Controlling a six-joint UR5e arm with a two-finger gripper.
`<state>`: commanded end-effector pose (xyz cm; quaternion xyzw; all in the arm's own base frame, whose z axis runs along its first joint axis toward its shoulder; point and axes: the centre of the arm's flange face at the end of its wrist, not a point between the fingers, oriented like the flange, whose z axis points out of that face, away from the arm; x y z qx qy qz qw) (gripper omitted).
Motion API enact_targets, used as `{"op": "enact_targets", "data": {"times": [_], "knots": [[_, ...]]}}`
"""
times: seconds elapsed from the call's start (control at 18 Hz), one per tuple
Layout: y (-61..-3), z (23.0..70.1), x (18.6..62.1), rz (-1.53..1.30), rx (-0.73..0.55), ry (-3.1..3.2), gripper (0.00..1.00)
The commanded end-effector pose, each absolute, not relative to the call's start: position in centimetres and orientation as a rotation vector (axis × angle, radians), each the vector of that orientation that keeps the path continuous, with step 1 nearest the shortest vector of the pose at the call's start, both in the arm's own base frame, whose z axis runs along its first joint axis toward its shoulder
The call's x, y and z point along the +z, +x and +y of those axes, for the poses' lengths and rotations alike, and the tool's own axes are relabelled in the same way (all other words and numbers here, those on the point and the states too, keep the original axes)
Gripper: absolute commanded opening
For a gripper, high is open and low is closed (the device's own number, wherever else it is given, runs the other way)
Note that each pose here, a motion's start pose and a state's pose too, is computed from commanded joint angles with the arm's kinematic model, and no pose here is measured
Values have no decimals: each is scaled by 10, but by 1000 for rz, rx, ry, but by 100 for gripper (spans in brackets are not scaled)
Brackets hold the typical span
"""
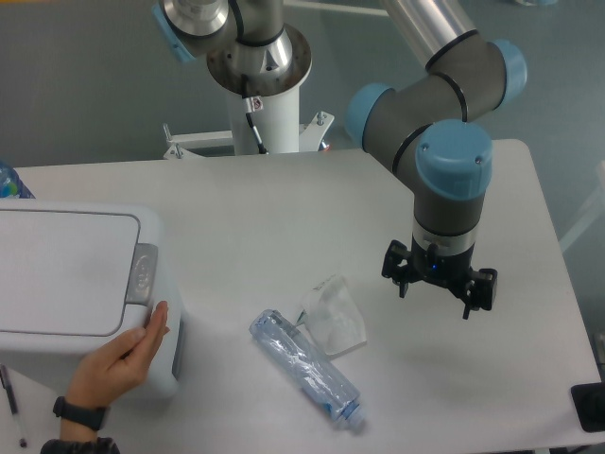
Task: Open the trash can
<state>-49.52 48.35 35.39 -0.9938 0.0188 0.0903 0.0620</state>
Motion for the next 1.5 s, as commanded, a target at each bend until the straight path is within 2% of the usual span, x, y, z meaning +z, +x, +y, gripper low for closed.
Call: {"op": "enact_targets", "data": {"times": [0.39,0.61,1.11,1.22,1.5], "knots": [[-488,488,365,71,243,-2948,100],[-479,490,355,70,193,-2937,100],[-468,497,358,-246,72,-2806,100],[-460,498,356,-265,25,-2775,100],[-454,496,348,-270,24,-2758,100]]}}
